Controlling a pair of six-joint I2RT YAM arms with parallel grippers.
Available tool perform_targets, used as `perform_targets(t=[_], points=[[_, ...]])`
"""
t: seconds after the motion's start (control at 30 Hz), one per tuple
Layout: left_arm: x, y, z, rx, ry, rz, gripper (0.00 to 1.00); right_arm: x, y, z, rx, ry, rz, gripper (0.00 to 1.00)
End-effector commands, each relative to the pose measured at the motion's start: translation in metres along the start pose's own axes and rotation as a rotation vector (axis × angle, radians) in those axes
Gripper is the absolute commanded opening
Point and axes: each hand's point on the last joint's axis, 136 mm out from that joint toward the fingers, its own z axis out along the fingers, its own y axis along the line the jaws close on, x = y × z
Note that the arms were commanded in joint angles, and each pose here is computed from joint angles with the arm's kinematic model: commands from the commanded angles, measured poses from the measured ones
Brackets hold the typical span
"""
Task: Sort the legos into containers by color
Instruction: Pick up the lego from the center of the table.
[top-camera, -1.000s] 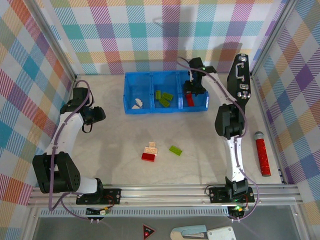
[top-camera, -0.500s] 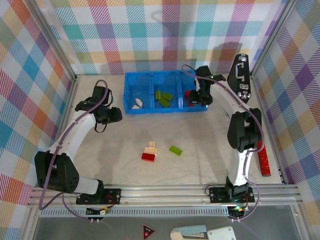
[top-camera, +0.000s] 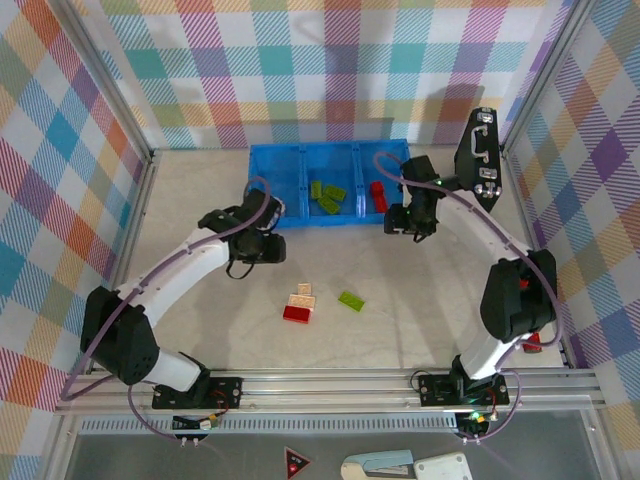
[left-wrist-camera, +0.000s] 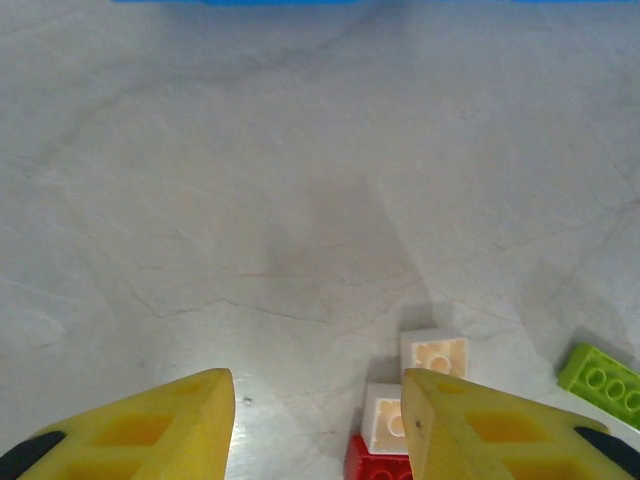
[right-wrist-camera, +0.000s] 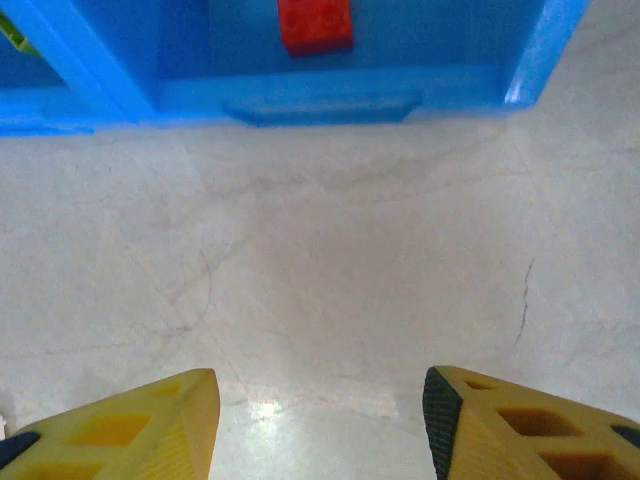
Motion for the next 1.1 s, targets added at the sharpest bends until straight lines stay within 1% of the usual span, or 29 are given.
perform_targets(t=[0.0,0.27,0.4,0.77,1.07], points=[[0.015,-0.011,0.008,-0.032,0.029,-0.01,0.48,0.009,0.003,-0.012,-0.025,-0.022,0.014,0.58],[0.031,-0.05,0.036,-0.085,0.073,0.053,0.48,0.032,-0.007,-0.018,-0.004,-0.016,0.012,0.58],[0.038,-0.059,0.05,-0.111,0.1,0.048,0.48,0.038,-0.01,-0.021,-0.001,-0.019,0.012,0.58],[0.06,-0.06,0.081,-0.154,0.185,-0.01,0.48,0.052,-0.012,-0.023,-0.007,-0.007,0.0,0.58],[0.078,-0.059,0.099,-0.169,0.241,-0.019,0.47,0.059,-0.014,-0.022,-0.009,0.007,0.001,0.58]])
